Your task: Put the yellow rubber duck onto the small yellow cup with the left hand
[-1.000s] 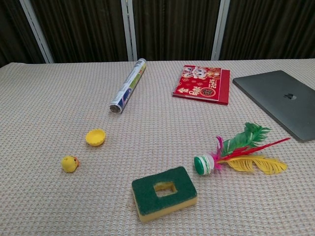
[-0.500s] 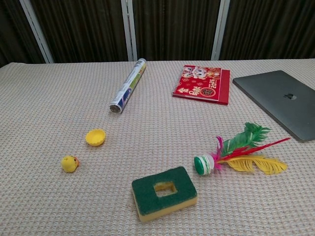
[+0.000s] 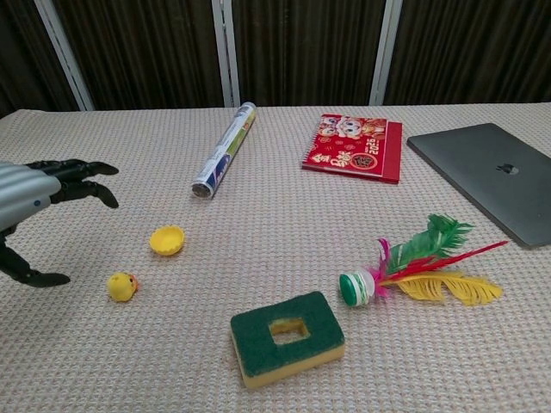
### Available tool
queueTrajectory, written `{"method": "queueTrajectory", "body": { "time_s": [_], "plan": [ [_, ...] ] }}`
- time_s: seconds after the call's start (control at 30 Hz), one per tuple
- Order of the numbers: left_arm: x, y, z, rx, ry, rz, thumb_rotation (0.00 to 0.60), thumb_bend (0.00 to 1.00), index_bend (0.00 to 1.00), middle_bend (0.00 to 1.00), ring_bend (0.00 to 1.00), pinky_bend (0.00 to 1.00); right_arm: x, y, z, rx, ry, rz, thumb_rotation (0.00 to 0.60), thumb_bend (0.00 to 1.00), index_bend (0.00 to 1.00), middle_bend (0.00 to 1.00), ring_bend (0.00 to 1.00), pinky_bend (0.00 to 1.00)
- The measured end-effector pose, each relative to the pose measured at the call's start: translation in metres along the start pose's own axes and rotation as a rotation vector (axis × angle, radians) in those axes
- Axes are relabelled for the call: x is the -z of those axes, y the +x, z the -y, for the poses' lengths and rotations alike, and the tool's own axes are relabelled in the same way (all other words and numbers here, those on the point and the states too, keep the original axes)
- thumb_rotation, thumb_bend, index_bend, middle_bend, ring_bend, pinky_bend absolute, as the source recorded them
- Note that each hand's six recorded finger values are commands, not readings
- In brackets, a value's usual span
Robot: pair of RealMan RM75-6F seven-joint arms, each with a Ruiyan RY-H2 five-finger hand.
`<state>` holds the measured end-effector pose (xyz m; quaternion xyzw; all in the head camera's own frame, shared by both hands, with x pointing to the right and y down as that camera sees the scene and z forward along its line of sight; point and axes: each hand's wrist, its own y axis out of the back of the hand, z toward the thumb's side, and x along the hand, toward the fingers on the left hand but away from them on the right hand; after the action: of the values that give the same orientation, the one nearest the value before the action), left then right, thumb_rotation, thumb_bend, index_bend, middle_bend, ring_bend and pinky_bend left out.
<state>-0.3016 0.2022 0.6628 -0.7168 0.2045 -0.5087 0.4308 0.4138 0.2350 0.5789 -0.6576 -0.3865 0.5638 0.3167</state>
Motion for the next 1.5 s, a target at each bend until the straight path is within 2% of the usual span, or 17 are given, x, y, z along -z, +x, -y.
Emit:
{"method": "queueTrajectory", "body": {
  "time_s": [0.23,0.43,1.0,1.27,1.5],
  "plan": [
    [-0.009,0.003,0.03,0.063,-0.017,-0.015,0.6,0.18,0.26,0.0,0.0,0.09,-0.001,0.0,0.0,0.0,-0.004,-0.003,0.6,0.11,0.67,0.32,0.22,0.34],
    [-0.014,0.006,0.04,0.072,-0.016,-0.015,0.6,0.21,0.29,0.0,0.0,0.09,-0.001,0.0,0.0,-0.002,-0.009,-0.001,0.6,0.11,0.67,0.32,0.21,0.34],
    [-0.034,0.031,0.043,0.071,-0.037,-0.008,0.6,0.24,0.4,0.0,0.0,0.09,-0.002,0.001,0.0,-0.003,-0.023,-0.007,0.6,0.11,0.67,0.31,0.21,0.34],
    [-0.038,0.032,0.044,0.062,-0.032,-0.003,0.6,0.27,0.5,0.0,0.0,0.1,-0.001,0.001,0.0,-0.004,-0.025,-0.006,0.6,0.11,0.67,0.31,0.21,0.34],
    [-0.036,0.033,0.04,0.035,-0.025,-0.012,0.6,0.28,0.52,0.0,0.0,0.1,-0.001,0.001,0.0,-0.003,-0.024,-0.006,0.6,0.11,0.67,0.31,0.21,0.34]
  ]
}}
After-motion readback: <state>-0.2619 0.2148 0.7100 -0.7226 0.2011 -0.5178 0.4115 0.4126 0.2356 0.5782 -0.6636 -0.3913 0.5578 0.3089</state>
